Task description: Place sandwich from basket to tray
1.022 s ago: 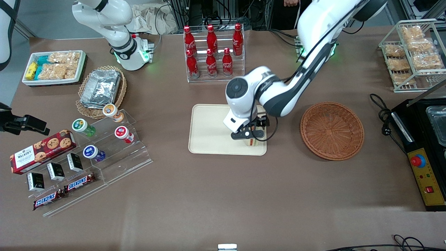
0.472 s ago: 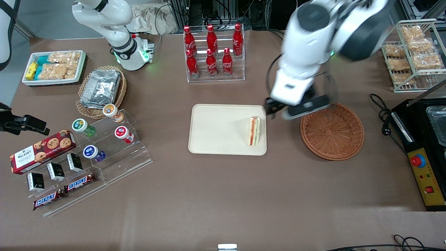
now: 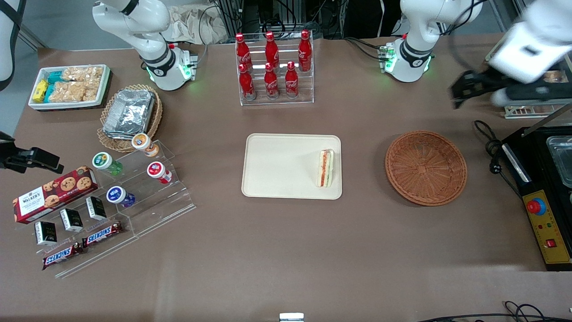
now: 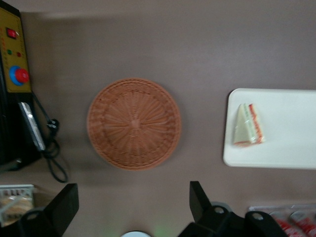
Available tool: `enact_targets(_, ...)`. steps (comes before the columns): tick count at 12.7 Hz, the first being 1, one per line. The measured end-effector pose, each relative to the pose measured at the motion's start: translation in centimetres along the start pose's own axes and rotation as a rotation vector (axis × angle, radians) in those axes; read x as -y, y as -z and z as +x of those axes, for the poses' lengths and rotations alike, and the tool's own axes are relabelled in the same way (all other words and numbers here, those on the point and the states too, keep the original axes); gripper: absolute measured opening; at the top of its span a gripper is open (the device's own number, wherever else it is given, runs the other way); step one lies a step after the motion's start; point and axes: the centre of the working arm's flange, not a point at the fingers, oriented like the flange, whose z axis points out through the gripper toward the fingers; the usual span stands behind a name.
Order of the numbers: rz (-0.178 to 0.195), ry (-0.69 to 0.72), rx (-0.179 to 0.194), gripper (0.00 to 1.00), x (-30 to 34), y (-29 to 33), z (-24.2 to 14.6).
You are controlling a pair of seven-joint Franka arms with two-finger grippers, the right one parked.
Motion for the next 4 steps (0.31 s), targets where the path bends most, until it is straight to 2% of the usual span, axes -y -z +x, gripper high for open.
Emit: enact_targets(4,-0.001,-0.062,0.000,1.00,4.0,-0.6,0.6)
